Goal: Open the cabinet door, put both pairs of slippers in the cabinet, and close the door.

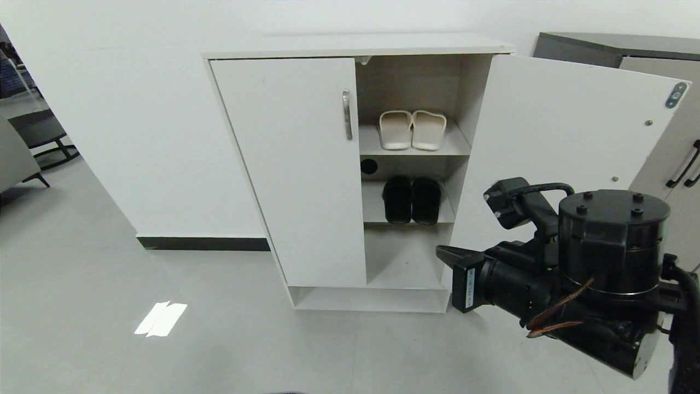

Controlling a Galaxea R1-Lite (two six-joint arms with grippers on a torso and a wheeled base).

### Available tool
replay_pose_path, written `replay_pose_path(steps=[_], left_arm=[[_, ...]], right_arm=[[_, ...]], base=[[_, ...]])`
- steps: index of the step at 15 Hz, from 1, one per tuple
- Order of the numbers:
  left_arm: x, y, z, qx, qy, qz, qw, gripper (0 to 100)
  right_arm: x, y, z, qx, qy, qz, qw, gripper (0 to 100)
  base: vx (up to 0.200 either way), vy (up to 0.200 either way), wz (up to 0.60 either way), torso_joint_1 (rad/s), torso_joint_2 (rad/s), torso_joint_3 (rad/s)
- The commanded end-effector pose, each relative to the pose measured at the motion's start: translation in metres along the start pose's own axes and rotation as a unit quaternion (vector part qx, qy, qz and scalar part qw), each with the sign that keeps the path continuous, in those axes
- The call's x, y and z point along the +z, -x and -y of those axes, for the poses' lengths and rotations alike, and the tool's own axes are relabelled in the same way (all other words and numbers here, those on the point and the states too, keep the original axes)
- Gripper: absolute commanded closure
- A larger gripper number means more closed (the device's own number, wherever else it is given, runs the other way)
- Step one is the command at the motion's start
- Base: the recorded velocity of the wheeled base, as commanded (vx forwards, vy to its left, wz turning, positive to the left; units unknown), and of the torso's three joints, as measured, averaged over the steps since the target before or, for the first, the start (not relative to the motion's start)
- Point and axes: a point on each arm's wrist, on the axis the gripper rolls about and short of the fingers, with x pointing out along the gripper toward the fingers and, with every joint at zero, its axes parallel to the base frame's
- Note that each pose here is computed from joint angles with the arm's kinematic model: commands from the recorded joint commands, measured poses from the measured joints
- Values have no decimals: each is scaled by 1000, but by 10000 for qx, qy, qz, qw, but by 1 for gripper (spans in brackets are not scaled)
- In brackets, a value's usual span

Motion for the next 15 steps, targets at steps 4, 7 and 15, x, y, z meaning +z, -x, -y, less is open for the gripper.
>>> replay_pose_path(steps=[4, 7, 15], left_arm=[[0, 0, 0, 2, 4, 4, 10000, 100], [0, 0, 0, 2, 11, 4, 10000, 100], [0, 0, 0, 2, 4, 4, 10000, 100]], right_arm=[[-1, -1, 0, -19, 1, -10, 10000, 100], [0, -1, 1, -34, -3, -8, 10000, 100], [0, -1, 1, -25, -5, -2, 10000, 100]], base=[[0, 0, 0, 164, -493, -294], [0, 0, 0, 170, -473, -290], [0, 0, 0, 199, -482, -280]])
